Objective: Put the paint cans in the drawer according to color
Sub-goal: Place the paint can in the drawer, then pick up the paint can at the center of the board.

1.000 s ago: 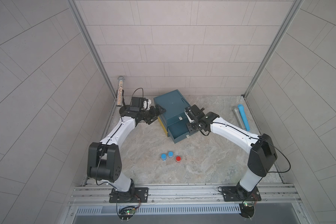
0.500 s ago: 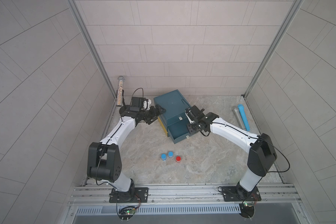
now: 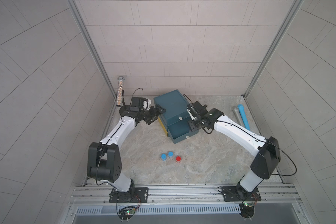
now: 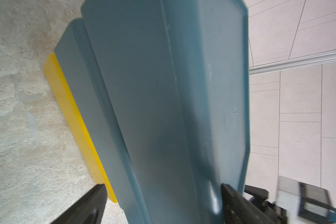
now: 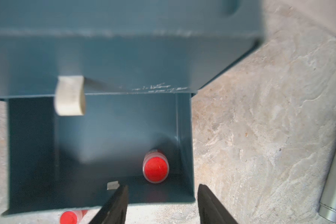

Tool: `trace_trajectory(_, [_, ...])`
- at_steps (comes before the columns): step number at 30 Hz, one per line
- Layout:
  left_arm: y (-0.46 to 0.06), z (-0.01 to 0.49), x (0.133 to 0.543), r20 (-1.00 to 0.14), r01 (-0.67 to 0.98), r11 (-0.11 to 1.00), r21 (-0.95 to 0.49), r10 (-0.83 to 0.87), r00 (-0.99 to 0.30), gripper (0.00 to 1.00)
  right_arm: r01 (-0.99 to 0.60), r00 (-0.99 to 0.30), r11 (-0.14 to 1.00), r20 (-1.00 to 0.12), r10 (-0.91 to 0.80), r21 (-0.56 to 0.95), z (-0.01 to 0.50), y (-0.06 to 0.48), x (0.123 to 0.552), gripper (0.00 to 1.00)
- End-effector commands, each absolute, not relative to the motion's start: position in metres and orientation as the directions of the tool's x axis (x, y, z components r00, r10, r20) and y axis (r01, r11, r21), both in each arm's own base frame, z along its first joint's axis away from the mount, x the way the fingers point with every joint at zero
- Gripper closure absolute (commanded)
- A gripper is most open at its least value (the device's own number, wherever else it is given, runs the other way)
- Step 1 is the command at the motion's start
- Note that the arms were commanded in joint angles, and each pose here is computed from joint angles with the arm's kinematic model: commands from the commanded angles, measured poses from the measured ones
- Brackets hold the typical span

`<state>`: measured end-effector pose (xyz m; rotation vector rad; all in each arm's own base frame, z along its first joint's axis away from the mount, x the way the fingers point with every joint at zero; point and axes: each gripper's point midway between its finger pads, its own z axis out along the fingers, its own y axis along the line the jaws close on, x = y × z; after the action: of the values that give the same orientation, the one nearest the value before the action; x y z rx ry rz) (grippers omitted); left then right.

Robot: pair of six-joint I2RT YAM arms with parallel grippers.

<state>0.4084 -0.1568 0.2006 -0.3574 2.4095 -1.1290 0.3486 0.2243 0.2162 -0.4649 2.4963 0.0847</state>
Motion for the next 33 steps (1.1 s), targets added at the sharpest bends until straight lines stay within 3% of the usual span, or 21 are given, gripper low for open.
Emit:
trace_trajectory(1, [-0.148, 0.173, 0.400, -0.227, -0.128, 0.671, -0.731, -0.416, -0.880, 0.03, -0.344, -0.689, 0.939, -0.686, -0.234, 0.025, 0.281, 0.219, 0.324, 0.36])
trace_trajectory(4, [-0.149, 0.172, 0.400, -0.224, -0.133, 0.671, -0.729, -0.417, -0.881, 0.03, -0.416, -0.651, 0.908, -0.713, -0.260, 0.049, 0.289, 0.232, 0.296, 0.33])
trace_trajectory(8, [-0.148, 0.171, 0.400, -0.223, -0.133, 0.671, -0.729, -0.417, -0.881, 0.03, -0.479, -0.643, 0.874, -0.710, -0.287, 0.081, 0.261, 0.248, 0.261, 0.33])
trace_trajectory(15, [-0.148, 0.171, 0.400, -0.223, -0.134, 0.672, -0.728, -0.418, -0.881, 0.03, -0.435, -0.687, 0.878, -0.704, -0.181, 0.199, 0.195, 0.252, 0.226, 0.33])
trace_trajectory(33, [-0.148, 0.171, 0.400, -0.223, -0.133, 0.671, -0.729, -0.417, -0.881, 0.03, -0.550, -0.705, 0.834, -0.562, -0.433, 0.047, 0.086, 0.303, 0.191, 0.31])
